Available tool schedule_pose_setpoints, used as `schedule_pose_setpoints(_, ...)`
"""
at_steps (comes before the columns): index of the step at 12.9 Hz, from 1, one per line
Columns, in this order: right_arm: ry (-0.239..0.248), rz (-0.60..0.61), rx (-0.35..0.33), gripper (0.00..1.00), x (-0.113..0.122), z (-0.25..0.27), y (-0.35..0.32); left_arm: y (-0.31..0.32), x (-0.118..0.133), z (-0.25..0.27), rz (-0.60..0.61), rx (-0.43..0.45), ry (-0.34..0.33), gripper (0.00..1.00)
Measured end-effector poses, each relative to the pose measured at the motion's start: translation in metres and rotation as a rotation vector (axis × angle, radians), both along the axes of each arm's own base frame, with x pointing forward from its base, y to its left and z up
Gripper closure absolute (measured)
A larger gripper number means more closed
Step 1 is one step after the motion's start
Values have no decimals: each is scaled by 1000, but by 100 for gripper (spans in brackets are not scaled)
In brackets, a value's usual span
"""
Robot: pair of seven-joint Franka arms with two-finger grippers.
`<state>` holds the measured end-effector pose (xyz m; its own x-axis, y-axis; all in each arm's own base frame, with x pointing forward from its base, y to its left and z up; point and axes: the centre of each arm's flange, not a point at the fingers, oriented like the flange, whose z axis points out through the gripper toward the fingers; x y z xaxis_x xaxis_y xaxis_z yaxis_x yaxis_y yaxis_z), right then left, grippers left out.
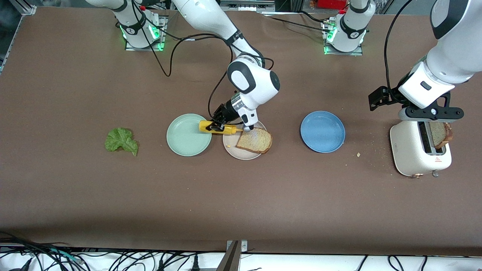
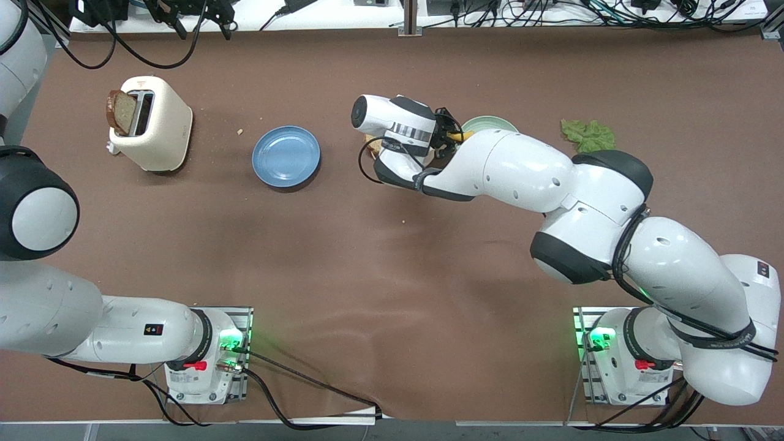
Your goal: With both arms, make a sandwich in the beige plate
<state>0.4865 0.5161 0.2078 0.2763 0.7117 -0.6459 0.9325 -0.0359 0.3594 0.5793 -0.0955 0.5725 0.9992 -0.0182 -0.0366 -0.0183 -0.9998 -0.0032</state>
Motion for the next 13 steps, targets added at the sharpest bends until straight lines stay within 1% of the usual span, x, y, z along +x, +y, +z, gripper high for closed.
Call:
schedule_pose_setpoints(4, -8, -6, 3, 76, 8, 3, -5, 0, 0, 0, 0, 0, 1, 0)
schedule_pose_setpoints(5, -5, -11, 11, 76, 14, 6, -9, 1, 0, 0, 1, 0, 3, 0)
schedule_pose_setpoints(6, 8, -24, 31, 76, 22, 13, -15, 2, 0, -1, 3, 1, 5, 0)
schedule_pose_setpoints(7, 32, -46, 71, 76, 33, 22, -24, 3, 0, -1, 5, 1, 5, 0)
schedule_pose_setpoints(8, 56, -68, 126, 76, 48, 36, -35, 4, 0, -1, 6, 1, 6, 0)
schedule_pose_setpoints(11, 157, -101, 295, 76, 89, 82, -86, 5, 0, -1, 8, 1, 7, 0)
schedule_pose_setpoints(13, 225, -102, 385, 76, 105, 107, -121, 7, 0, -1, 11, 2, 11, 0)
